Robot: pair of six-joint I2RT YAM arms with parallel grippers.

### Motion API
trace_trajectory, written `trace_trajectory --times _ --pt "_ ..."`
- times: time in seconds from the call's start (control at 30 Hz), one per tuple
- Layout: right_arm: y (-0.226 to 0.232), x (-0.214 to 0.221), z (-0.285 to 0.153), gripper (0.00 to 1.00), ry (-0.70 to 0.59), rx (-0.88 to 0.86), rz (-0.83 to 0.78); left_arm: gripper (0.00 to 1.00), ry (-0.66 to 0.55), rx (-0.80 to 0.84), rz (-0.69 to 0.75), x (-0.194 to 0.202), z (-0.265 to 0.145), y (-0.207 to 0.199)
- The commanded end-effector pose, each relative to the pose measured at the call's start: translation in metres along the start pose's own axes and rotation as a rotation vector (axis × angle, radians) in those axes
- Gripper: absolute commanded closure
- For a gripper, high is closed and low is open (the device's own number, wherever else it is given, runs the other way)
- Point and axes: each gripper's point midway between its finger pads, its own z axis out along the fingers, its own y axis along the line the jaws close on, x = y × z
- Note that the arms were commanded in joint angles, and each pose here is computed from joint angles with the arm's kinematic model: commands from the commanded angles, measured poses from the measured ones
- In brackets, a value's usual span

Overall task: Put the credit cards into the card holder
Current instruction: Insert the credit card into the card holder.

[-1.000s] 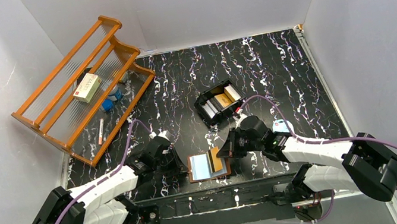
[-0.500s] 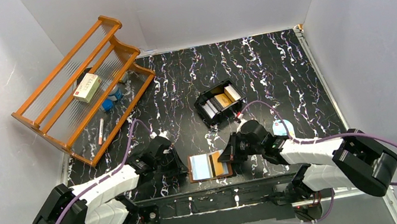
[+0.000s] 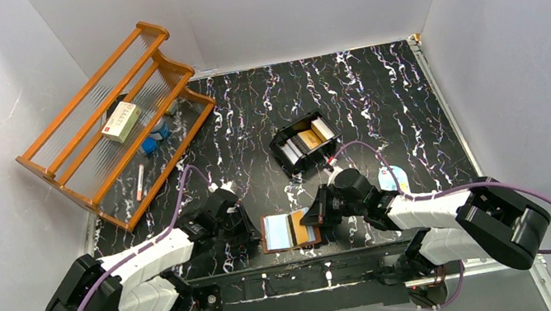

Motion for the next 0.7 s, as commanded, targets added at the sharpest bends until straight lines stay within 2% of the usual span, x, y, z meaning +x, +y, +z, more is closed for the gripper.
trace_trajectory --times 0.0,0.67 --pt "0.007 -0.002 0.001 1.0 -0.019 -0.036 -0.014 1.0 0.014 -0.008 -0.007 0.004 0.002 0.005" --pt "0.0 -0.002 0.013 1.0 -0.034 -0.024 -0.003 1.0 0.013 0.013 -0.015 0.005 0.001 0.001"
